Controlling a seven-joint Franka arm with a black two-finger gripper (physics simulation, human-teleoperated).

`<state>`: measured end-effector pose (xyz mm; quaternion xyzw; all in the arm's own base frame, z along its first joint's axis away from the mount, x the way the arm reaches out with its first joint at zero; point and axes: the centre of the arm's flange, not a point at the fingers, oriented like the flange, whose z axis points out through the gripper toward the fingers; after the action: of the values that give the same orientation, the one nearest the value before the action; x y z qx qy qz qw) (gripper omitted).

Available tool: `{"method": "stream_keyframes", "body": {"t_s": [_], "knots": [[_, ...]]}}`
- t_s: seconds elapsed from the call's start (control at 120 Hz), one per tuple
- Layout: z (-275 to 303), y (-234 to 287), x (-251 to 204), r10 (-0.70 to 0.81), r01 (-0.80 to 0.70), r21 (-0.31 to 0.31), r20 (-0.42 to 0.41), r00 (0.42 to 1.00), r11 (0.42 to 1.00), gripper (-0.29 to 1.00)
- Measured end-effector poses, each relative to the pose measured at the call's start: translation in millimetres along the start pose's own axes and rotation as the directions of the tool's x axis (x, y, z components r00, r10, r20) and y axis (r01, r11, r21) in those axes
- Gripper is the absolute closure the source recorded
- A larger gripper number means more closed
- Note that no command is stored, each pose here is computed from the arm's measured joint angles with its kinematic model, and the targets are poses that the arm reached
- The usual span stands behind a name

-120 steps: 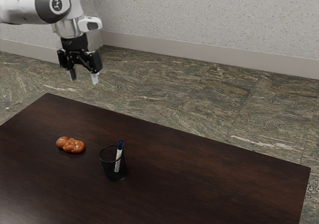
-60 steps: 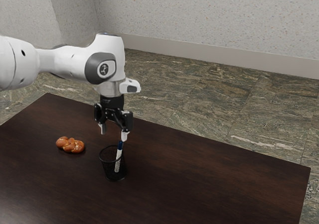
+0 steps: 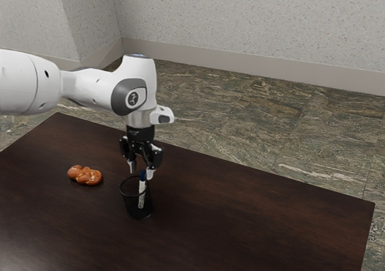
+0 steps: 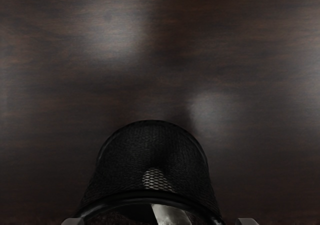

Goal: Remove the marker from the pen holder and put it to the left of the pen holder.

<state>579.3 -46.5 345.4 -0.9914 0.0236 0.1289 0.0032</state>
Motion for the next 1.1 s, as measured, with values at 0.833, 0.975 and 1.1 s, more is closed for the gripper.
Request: {"method": "stream_keyframes", "body": {"t_s": [0.833,0.975,1.1], "knots": [[-91,-6,-54,0.012,-0.012,-0.013,-0.049,0.999,1.000,0.77],[-121,8,-83,0.038,-0.039,-0.018,-0.053,0.998,0.999,0.78],[-85,11,-78,0.035,-0.037,0.027,0.077,0.996,0.999,0.79]]}}
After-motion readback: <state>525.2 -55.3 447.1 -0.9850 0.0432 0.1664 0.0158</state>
